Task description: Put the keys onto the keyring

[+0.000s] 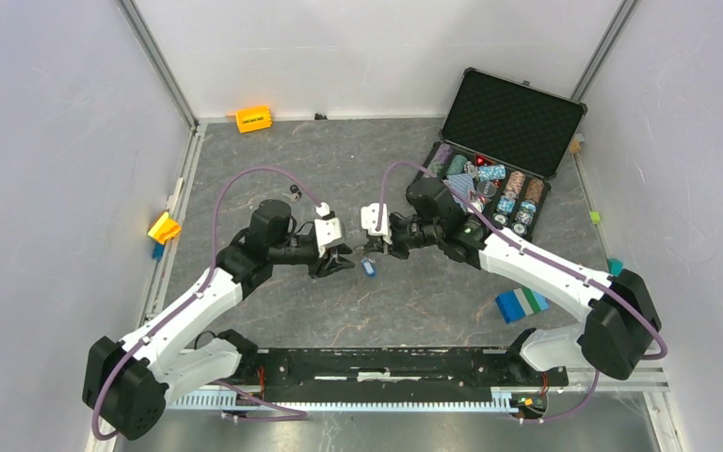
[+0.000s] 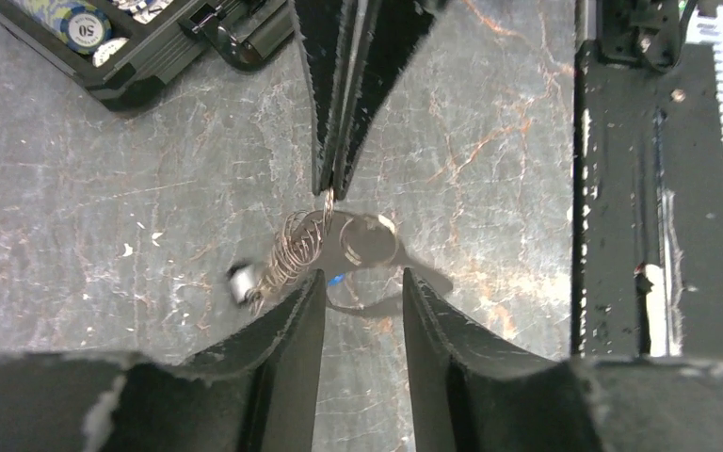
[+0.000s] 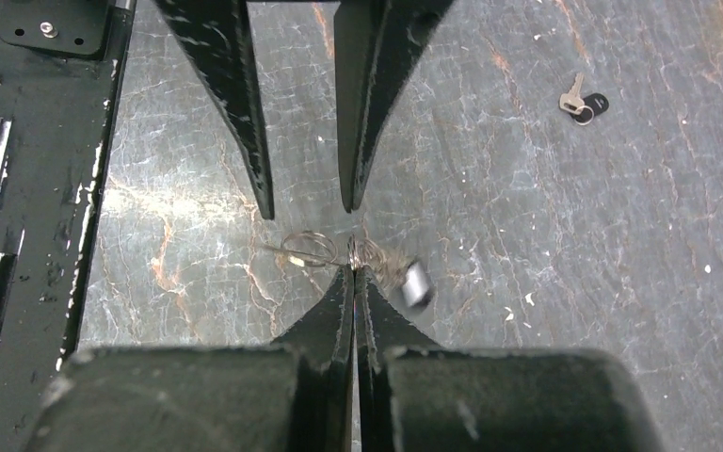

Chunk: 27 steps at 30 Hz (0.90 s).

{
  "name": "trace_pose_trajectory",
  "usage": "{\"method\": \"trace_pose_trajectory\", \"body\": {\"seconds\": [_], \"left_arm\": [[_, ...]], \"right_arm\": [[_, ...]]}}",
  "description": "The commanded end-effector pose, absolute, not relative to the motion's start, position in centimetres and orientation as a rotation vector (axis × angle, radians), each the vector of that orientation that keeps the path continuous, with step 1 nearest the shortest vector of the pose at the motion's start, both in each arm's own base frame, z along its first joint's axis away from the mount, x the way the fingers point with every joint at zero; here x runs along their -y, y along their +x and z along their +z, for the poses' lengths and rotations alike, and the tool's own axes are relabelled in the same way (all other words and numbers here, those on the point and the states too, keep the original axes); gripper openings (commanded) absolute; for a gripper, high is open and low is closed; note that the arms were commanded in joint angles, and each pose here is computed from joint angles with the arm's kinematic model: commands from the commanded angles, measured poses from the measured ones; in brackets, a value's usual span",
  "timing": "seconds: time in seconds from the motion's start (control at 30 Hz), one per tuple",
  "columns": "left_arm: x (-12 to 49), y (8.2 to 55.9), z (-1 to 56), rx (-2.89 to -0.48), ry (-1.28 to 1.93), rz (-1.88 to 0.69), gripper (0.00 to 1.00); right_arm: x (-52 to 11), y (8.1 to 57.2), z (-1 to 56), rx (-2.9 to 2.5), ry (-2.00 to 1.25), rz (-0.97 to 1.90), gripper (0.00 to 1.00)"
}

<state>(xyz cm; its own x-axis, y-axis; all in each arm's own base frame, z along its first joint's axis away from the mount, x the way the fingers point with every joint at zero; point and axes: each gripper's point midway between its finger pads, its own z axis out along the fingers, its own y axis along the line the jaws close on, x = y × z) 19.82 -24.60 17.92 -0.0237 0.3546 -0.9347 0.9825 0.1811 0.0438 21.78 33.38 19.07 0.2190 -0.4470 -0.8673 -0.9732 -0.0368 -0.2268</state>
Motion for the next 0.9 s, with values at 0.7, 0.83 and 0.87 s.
{"method": "trace_pose_trajectory", "body": {"seconds": [0.7, 0.83, 0.87], "left_arm": [[27.0, 20.1, 22.9, -1.151, 1.488, -0.853, 0.32], [27.2, 19.3, 22.3, -1.092, 1.537, -0.889, 0.27], [27.3, 19.3, 22.2, -1.086, 1.540, -0.890, 0.25]], "right_arm": [[-33.1, 20.5, 22.2, -1.204, -1.581, 0.935, 0.00], [-32.9, 20.4, 22.4, -1.189, -1.577, 0.953, 0.00], [-32.9, 20.3, 22.5, -1.187, -1.574, 0.960, 0.00]]}}
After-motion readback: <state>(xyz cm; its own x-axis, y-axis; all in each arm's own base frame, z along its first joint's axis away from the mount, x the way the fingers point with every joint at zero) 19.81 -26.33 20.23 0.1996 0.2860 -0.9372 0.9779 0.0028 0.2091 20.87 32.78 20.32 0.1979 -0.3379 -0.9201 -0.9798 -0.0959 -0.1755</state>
